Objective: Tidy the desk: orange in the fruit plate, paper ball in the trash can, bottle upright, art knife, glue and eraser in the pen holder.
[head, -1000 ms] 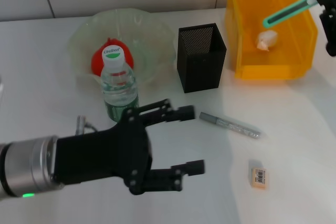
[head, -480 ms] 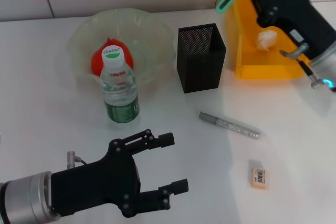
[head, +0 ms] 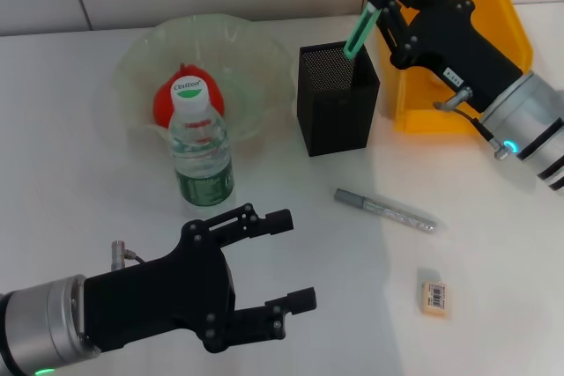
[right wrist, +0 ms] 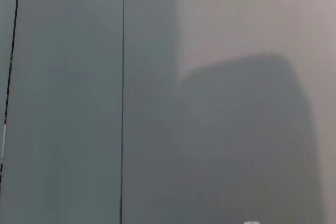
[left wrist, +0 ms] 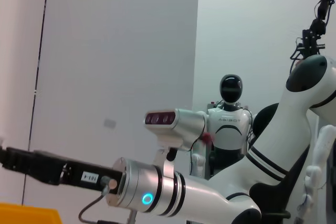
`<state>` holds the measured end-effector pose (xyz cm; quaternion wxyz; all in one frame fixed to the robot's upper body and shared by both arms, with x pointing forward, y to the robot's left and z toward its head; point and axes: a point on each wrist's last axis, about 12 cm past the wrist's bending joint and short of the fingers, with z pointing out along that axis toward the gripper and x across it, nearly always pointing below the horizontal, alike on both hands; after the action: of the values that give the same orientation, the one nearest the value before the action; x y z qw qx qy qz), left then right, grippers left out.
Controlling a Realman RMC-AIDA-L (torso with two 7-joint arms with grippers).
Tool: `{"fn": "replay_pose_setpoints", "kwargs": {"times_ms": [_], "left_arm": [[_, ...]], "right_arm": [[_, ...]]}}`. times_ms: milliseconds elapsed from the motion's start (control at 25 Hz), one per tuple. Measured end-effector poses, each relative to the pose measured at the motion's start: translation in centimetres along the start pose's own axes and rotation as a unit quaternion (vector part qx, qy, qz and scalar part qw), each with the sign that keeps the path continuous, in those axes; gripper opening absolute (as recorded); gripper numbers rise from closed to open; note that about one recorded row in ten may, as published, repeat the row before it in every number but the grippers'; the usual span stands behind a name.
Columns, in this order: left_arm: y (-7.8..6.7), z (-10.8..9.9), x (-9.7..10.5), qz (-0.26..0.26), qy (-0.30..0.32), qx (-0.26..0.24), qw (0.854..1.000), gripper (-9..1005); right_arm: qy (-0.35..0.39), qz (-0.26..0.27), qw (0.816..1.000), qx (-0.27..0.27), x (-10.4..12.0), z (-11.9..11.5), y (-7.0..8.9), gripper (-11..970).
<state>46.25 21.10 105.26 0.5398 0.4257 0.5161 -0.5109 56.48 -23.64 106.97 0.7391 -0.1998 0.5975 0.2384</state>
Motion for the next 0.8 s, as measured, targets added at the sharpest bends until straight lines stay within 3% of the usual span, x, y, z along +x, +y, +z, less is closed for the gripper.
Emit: {"fn": "replay_pose_setpoints", "kwargs": {"times_ms": [400, 800], "left_arm": [[0.2, 0.2, -0.3, 0.005, -0.004, 0.005, 1.0, 785], [0.1, 0.1, -0.2, 0.01, -0.001, 0.005, 1.0, 784]], "right_arm": [[0.043, 0.006, 0.999, -0.004, 1.1, 0.5, 0.5, 246], [0.043, 0.022, 0.999, 0.011, 1.6, -0.9, 0.8, 258]]}}
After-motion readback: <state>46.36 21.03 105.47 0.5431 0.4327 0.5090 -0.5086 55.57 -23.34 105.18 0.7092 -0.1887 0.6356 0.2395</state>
